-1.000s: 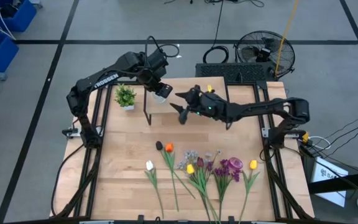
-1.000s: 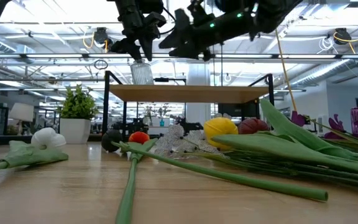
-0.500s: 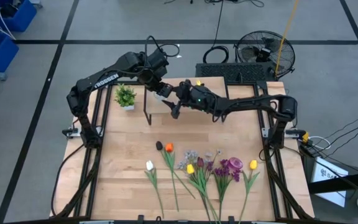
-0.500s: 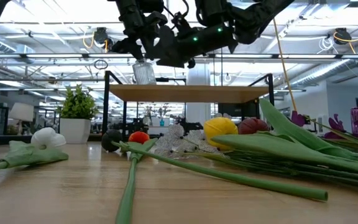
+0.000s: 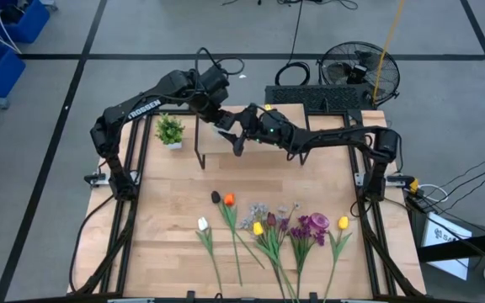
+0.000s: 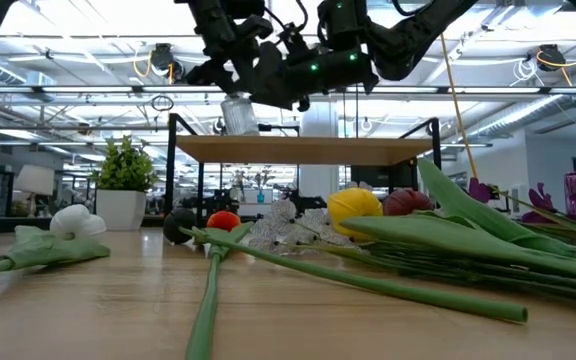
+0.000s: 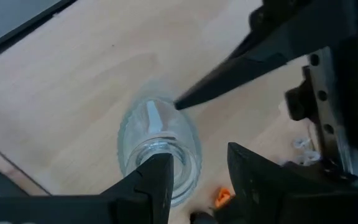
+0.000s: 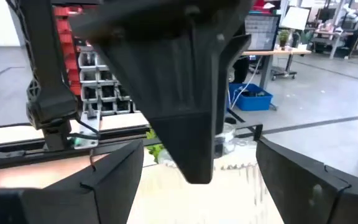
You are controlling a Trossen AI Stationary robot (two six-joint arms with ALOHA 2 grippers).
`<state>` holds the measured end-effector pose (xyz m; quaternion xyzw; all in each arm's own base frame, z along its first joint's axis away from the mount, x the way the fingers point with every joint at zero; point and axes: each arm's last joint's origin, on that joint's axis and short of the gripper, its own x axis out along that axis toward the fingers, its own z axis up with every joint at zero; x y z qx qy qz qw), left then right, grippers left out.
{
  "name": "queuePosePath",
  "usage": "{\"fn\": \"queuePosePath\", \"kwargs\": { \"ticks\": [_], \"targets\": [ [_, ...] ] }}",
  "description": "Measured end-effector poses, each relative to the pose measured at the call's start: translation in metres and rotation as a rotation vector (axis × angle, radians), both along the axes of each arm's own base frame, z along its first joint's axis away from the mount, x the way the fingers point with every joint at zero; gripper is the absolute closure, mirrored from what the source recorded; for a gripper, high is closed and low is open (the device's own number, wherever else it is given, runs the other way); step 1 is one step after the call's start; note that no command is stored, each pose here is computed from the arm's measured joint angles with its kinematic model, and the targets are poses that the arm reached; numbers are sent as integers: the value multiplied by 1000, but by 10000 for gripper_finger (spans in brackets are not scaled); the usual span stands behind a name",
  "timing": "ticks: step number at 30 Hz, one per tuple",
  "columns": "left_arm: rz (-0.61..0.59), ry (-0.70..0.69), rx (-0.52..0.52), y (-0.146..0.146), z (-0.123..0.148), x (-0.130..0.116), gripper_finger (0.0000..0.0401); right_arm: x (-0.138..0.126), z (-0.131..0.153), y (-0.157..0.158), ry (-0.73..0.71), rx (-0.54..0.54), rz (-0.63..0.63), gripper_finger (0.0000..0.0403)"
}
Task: Pick and place flowers into a vace then onto a shelf
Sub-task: Put the white vase on the shelf
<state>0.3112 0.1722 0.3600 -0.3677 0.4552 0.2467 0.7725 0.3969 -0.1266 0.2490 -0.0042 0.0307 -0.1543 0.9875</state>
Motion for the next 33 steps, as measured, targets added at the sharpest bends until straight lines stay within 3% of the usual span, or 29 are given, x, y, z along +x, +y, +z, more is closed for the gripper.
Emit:
{"fn": "queuePosePath", "kwargs": {
  "ticks": [6,33],
  "targets": [
    [-5,-27,-2,0,1,2,247,-1,-1,0,51,-36,-29,96],
    [-25,-65,9,-1,4,5,247,-3,-16,0,183,3,-36,96]
  ]
}}
